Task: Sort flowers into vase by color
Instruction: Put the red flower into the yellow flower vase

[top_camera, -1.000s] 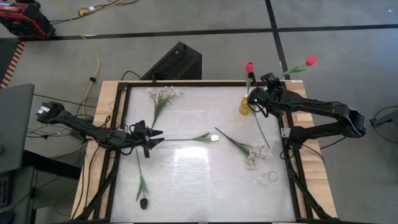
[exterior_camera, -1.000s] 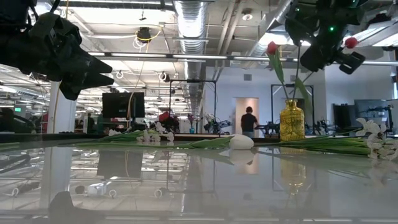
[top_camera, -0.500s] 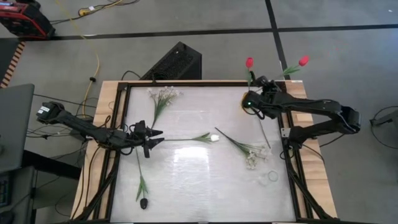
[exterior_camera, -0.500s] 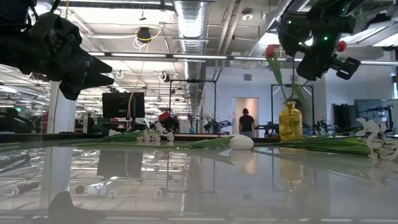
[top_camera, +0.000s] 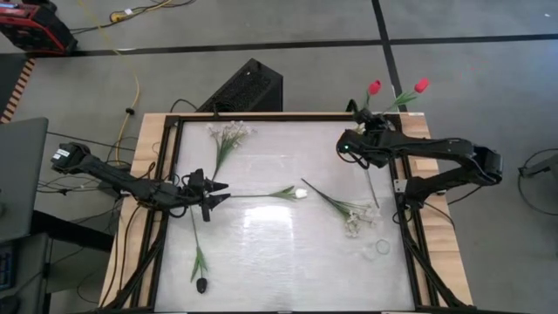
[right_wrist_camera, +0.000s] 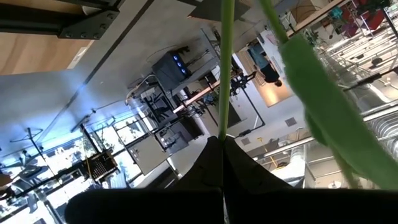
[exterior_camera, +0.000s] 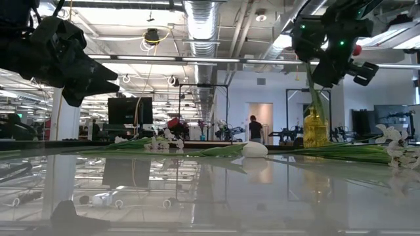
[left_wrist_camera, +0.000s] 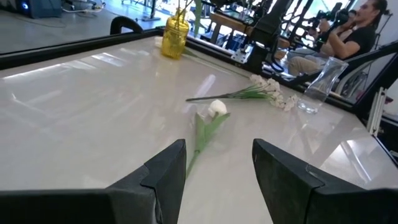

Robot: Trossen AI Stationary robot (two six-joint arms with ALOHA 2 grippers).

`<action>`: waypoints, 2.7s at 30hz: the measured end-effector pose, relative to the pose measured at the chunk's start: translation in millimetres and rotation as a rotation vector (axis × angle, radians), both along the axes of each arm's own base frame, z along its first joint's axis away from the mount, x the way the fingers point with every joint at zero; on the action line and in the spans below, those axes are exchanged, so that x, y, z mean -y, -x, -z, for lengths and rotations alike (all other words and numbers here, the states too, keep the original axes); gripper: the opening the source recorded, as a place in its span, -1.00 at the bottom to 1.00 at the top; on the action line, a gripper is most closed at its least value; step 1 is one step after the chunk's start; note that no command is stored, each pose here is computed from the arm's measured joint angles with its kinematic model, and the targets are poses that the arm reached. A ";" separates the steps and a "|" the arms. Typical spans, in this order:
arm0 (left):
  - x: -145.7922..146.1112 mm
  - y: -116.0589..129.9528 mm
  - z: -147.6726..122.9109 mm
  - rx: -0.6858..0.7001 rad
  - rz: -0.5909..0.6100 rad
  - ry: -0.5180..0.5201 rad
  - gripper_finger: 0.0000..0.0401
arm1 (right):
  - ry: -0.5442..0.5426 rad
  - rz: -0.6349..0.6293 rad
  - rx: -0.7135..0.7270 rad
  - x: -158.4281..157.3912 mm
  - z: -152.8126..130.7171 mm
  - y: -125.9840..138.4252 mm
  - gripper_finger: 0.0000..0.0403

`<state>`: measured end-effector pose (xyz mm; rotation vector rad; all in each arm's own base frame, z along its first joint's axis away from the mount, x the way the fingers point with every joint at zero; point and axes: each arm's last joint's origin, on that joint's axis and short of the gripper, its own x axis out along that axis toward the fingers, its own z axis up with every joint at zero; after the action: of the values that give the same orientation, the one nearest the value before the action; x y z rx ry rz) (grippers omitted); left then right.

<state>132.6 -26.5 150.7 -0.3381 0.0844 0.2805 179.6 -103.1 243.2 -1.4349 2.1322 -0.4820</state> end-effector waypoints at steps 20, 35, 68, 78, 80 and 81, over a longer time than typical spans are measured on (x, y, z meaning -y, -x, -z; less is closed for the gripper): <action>-0.5 0.1 -0.1 0.002 -0.018 -0.001 -0.13 | 0.071 0.120 0.138 5.7 -31.4 40.4 -0.92; -0.5 0.2 0.0 0.002 -0.019 0.003 -0.13 | 0.032 0.168 0.058 22.3 -15.8 31.2 -0.92; -0.8 0.5 1.8 -0.016 -0.027 -0.001 -0.13 | 0.196 0.172 0.385 21.9 -105.3 31.8 -0.92; -1.6 0.7 1.6 -0.007 -0.057 0.016 -0.13 | 0.261 0.120 0.533 11.9 -160.7 32.3 -0.92; -2.2 0.8 0.6 0.008 -0.082 0.026 -0.13 | 0.264 0.078 0.569 4.7 -172.6 29.8 -0.92; -2.4 0.7 -0.1 0.016 -0.091 0.028 -0.13 | 0.254 0.043 0.578 -0.3 -177.2 27.7 -0.92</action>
<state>131.9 -24.0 150.8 -0.3728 0.0571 0.3673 151.8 -102.8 420.4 -1.1851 1.6766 -1.0713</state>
